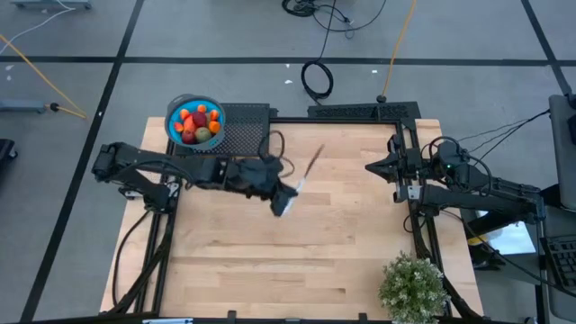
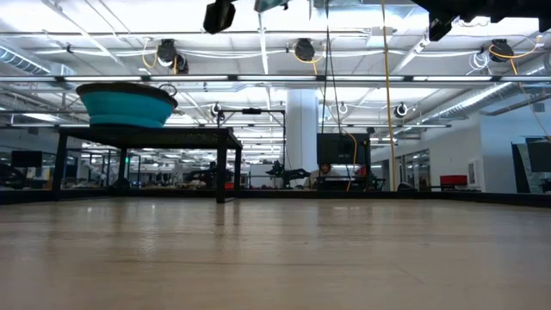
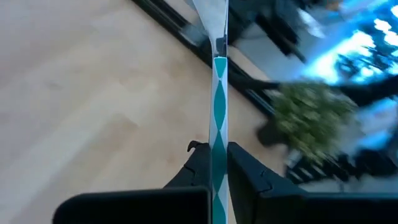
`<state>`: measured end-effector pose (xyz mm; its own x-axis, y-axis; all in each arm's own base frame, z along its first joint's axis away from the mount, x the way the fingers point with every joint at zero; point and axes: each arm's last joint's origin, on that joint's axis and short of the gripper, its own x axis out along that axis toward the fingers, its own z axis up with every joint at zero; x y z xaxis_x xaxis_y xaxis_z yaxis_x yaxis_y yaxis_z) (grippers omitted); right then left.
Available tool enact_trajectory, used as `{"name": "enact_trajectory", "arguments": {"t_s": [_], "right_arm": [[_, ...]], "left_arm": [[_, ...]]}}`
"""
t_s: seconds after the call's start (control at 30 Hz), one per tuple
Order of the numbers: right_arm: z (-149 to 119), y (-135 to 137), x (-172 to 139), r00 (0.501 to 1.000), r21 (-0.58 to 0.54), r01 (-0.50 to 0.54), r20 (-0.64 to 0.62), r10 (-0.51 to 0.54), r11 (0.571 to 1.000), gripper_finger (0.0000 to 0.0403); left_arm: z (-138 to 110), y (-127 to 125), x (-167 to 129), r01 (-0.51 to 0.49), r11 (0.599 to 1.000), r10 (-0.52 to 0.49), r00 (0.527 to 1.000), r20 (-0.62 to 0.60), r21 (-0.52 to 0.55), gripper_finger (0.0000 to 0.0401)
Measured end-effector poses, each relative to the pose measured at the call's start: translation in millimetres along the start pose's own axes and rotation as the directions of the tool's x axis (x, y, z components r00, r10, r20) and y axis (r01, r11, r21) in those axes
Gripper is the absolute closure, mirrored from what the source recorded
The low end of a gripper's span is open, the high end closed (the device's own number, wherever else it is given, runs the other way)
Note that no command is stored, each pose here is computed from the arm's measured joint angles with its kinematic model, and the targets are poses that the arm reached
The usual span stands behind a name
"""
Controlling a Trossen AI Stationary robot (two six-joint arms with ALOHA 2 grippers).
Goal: Pick & Place Fruit
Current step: Put the blue knife on the shelf
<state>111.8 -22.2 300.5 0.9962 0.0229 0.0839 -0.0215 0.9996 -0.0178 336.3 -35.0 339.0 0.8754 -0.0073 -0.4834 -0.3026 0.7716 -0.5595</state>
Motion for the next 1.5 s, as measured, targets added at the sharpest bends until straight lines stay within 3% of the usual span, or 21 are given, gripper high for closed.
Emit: {"name": "enact_trajectory", "arguments": {"t_s": [0.13,0.3,0.5,0.83,1.03,1.2,1.5], "right_arm": [[0,0,0,1.0,-0.019,0.0,0.0,0.0,1.0,0.0403],[0,0,0,1.0,-0.023,0.0,0.0,0.0,1.0,0.0403],[0,0,0,1.0,-0.023,0.0,0.0,0.0,1.0,0.0403],[0,0,0,1.0,-0.054,0.0,0.0,0.0,0.999,0.0403],[0,0,0,1.0,-0.054,0.001,0.0,-0.001,0.999,0.0403],[0,0,0,1.0,-0.054,0.001,0.0,-0.001,0.999,0.0403],[0,0,0,1.0,-0.054,0.0,0.0,0.0,0.999,0.0403]], "left_arm": [[20,6,-12,-0.137,0.989,0.138,0.99,0.018,-0.047,0.0373],[42,21,-31,-0.308,0.942,0.312,0.95,0.006,-0.132,0.0365],[62,46,-43,-0.412,0.889,0.418,0.908,-0.013,-0.199,0.0383],[88,92,-55,-0.499,0.812,0.518,0.855,-0.021,-0.302,0.0363],[97,113,-62,-0.532,0.761,0.561,0.827,-0.035,-0.371,0.0376],[100,127,-69,-0.542,0.735,0.563,0.823,-0.078,-0.408,0.0384],[103,145,-75,-0.584,0.654,0.608,0.784,-0.124,-0.48,0.0373]]}}
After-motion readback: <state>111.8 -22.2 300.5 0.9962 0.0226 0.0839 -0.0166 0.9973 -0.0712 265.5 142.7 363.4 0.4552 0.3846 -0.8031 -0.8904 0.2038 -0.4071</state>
